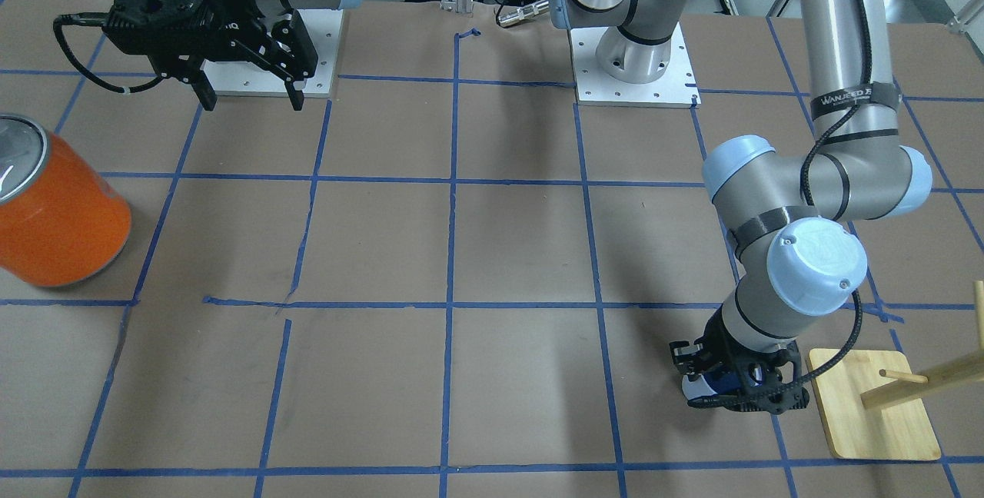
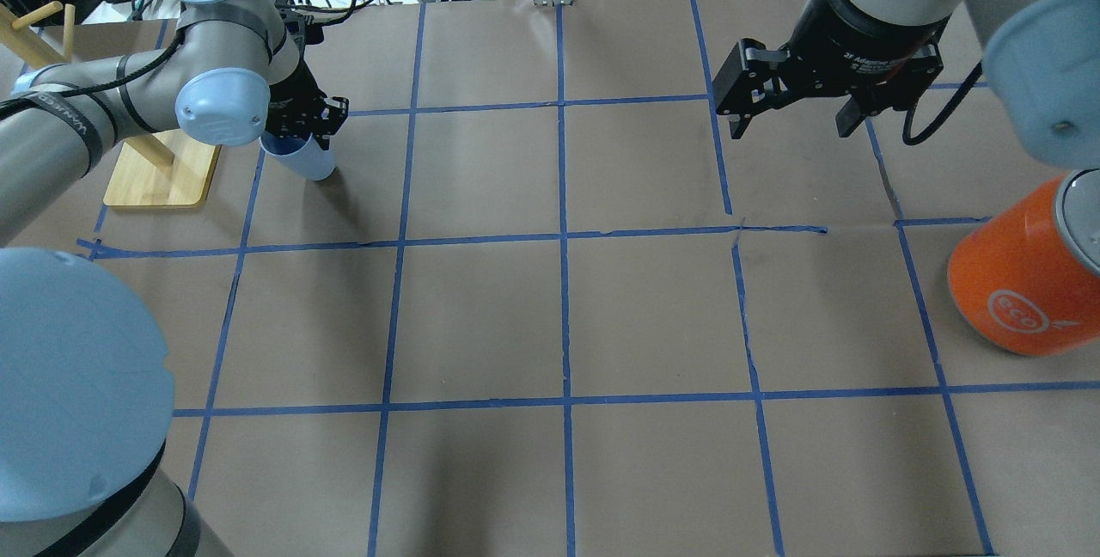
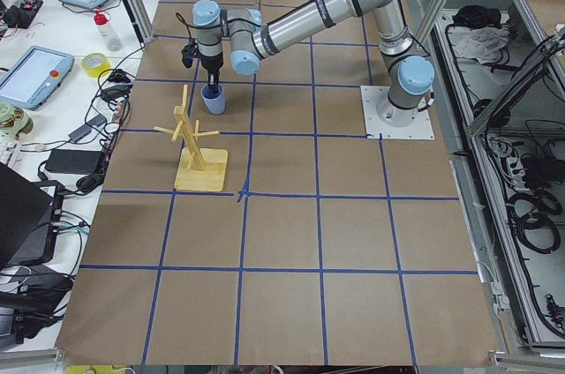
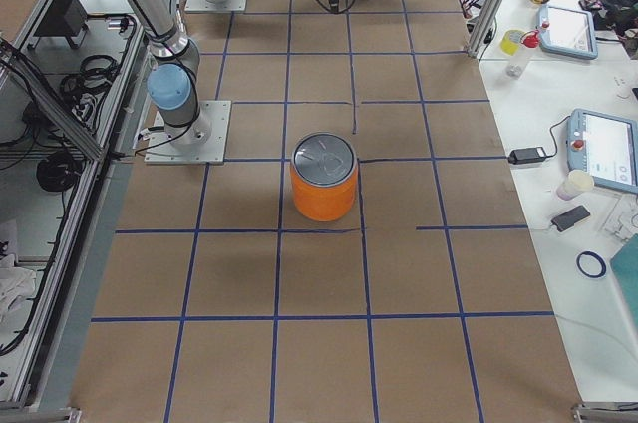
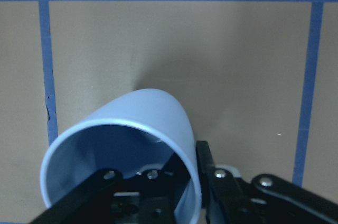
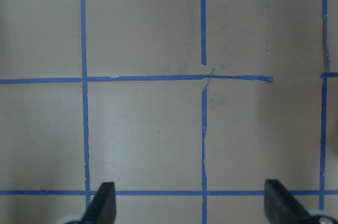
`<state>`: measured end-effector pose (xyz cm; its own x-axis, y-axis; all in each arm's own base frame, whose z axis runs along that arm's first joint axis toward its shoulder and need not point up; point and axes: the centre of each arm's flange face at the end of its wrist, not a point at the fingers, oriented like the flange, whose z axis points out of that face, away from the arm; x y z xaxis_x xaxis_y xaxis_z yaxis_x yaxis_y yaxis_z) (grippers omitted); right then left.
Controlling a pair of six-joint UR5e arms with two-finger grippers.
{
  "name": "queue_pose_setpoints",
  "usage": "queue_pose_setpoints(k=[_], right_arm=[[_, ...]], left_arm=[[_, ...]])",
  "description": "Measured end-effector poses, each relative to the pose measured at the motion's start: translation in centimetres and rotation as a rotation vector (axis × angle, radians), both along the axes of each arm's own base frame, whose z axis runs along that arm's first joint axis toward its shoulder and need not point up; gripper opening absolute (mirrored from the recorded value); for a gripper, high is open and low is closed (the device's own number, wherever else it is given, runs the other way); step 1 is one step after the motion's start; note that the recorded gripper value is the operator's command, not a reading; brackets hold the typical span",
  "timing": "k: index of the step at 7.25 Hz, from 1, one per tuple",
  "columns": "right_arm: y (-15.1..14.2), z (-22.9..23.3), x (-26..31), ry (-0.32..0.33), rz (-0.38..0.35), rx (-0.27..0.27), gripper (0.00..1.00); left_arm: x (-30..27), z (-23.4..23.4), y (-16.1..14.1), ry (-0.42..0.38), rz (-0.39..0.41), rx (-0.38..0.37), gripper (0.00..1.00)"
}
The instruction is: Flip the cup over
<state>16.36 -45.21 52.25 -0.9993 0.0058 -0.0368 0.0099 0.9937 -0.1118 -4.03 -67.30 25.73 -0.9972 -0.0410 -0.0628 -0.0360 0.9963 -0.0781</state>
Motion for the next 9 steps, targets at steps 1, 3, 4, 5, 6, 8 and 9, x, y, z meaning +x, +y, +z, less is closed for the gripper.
queue_pose_setpoints(k=[1, 3, 4, 5, 6, 8, 9], right_arm=[[0.0, 0.0, 0.0, 0.000, 0.000, 0.000, 1.00], [0.0, 0.0, 0.0, 0.000, 0.000, 0.000, 1.00], [0.0, 0.0, 0.0, 0.000, 0.000, 0.001, 1.00], [0.0, 0.0, 0.0, 0.000, 0.000, 0.001, 1.00], [0.0, 0.0, 0.0, 0.000, 0.000, 0.001, 1.00], [0.1, 0.0, 0.0, 0.000, 0.000, 0.001, 1.00], [0.1, 0.1, 0.0, 0.000, 0.000, 0.001, 1.00]], left_arm=[[-0.1, 1.3, 0.2, -0.003, 0.000, -0.013, 0.91], [-1.2, 7.0, 2.4, 0.001, -0.011, 0.005, 0.92], [-2.1, 11.5, 4.5, 0.008, -0.021, 0.015, 0.95], [-3.6, 15.9, 7.0, 0.011, -0.041, 0.021, 1.00], [-5.6, 20.2, 10.1, 0.012, -0.073, 0.022, 1.00], [-8.8, 26.2, 16.4, 0.022, -0.138, 0.021, 1.00], [-9.7, 28.0, 18.4, 0.036, -0.158, 0.002, 1.00]])
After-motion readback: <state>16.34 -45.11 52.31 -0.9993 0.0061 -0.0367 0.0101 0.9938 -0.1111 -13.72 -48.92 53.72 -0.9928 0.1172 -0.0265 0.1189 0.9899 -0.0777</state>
